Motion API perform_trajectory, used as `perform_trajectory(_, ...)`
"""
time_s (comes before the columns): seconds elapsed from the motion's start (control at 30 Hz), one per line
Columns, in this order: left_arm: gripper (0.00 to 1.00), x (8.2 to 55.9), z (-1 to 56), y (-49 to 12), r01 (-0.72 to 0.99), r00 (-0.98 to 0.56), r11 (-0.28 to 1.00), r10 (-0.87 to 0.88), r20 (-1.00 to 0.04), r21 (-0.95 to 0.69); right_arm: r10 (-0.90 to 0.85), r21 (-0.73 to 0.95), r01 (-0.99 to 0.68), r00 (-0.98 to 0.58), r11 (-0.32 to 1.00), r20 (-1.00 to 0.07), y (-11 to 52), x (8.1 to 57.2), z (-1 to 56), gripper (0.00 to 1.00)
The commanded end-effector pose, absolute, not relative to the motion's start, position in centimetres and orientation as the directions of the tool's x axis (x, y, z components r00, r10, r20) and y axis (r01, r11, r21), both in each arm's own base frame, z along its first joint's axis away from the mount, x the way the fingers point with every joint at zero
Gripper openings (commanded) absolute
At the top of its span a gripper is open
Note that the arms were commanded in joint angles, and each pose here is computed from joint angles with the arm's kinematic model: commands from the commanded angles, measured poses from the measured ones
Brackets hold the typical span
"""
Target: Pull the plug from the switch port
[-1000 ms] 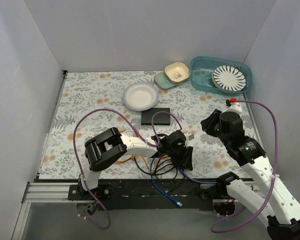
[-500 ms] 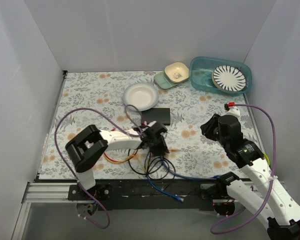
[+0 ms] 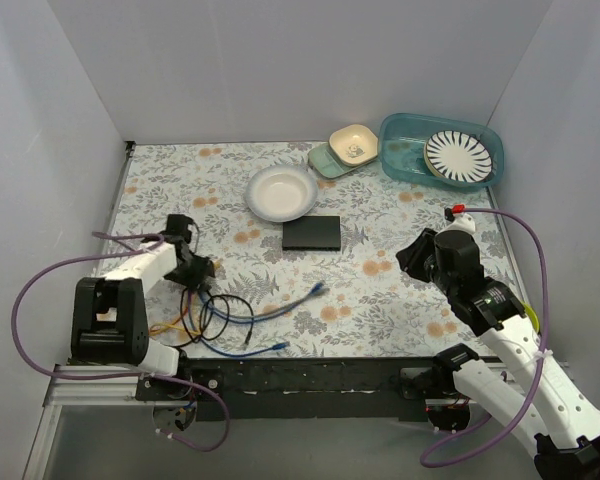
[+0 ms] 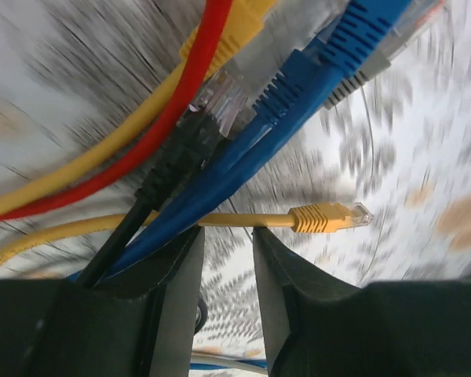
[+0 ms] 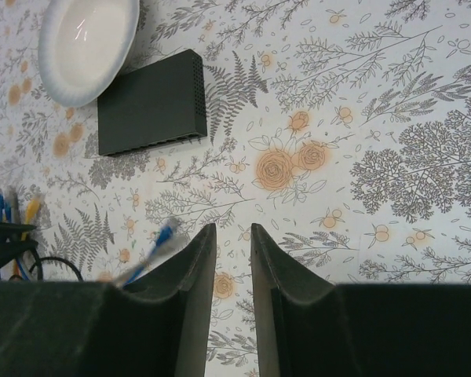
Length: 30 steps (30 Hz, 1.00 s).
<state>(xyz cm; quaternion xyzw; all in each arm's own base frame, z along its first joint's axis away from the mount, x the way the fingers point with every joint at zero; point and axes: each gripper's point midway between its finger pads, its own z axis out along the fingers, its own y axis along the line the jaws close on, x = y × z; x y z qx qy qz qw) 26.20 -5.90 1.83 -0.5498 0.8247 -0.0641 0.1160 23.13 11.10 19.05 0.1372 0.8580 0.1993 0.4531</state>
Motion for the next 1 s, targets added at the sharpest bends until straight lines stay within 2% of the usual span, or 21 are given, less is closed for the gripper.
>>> perform_trajectory(0.0,0.32,22.2,-0.3,2.0,-0.963,-0.267,0.269,-0.948,-0.172,0.012,0.429,0.495,0.027,-0.541,0.869,-0.724,11.7,23.3,19.8,0.32)
perform_trajectory(0.13,0.31,22.4,0.0,7.7,-0.997,-0.07,0.074,-0.979,-0.191,-0.016,0.419,0.485,0.023,-0.542,0.874,-0.729,11.6,23.1,19.9,0.32)
perform_trajectory(0.23,0.3,24.3,2.2,10.5,-0.996,-0.02,0.04,-0.969,-0.247,-0.077,0.414,0.483,0.018,-0.544,0.875,-0.73,11.6,23.1,19.9,0.32)
perform_trajectory(0.33,0.3,24.0,4.6,13.7,-0.995,0.051,-0.021,-0.945,-0.323,-0.095,0.402,0.475,0.005,-0.541,0.88,-0.739,11.8,23.1,20.4,0.31)
perform_trajectory(0.43,0.28,25.1,8.2,15.4,-0.984,0.094,-0.029,-0.923,-0.372,-0.175,0.382,0.454,-0.005,-0.532,0.891,-0.756,11.8,23.2,20.7,0.31)
perform_trajectory(0.5,0.27,27.2,11.2,14.5,-0.961,0.069,0.035,-0.931,-0.36,-0.274,0.373,0.445,-0.007,-0.535,0.895,-0.758,11.8,23.2,20.6,0.31)
perform_trajectory(0.6,0.24,31.5,13.5,8.6,-0.884,-0.104,0.234,-0.942,-0.318,-0.405,0.358,0.439,-0.022,-0.542,0.898,-0.761,12.3,23.4,20.5,0.31)
perform_trajectory(0.63,0.24,32.6,14.0,4.7,-0.826,-0.213,0.335,-0.93,-0.299,-0.454,0.349,0.433,-0.025,-0.551,0.901,-0.758,12.6,23.5,20.2,0.31)
perform_trajectory(0.67,0.24,34.1,15.0,1.4,-0.742,-0.284,0.384,-0.922,-0.262,-0.549,0.343,0.432,-0.033,-0.555,0.901,-0.758,12.8,23.5,20.1,0.31)
perform_trajectory(0.7,0.24,33.7,14.1,-1.6,-0.7,-0.354,0.424,-0.905,-0.236,-0.575,0.341,0.435,-0.04,-0.557,0.9,-0.757,13.1,23.7,20.1,0.31)
perform_trajectory(0.73,0.27,33.2,15.2,-7.5,-0.574,-0.481,0.516,-0.841,-0.248,-0.636,0.334,0.436,-0.048,-0.568,0.899,-0.752,13.4,23.7,19.9,0.31)
perform_trajectory(0.77,0.29,33.8,16.2,-10.6,-0.463,-0.527,0.541,-0.805,-0.273,-0.701,0.334,0.438,-0.05,-0.572,0.898,-0.749,13.6,23.8,19.8,0.31)
perform_trajectory(0.83,0.3,31.1,15.2,-17.1,-0.347,-0.677,0.62,-0.685,-0.27,-0.704,0.328,0.441,-0.057,-0.584,0.896,-0.742,14.0,24.0,19.6,0.31)
perform_trajectory(0.9,0.28,29.3,12.7,-20.1,-0.298,-0.779,0.701,-0.571,-0.26,-0.648,0.324,0.441,-0.063,-0.587,0.896,-0.742,14.3,24.1,19.6,0.3)
perform_trajectory(0.97,0.22,26.4,10.0,-22.6,-0.249,-0.852,0.769,-0.463,-0.245,-0.589,0.322,0.438,-0.062,-0.587,0.897,-0.743,14.3,24.3,19.5,0.3)
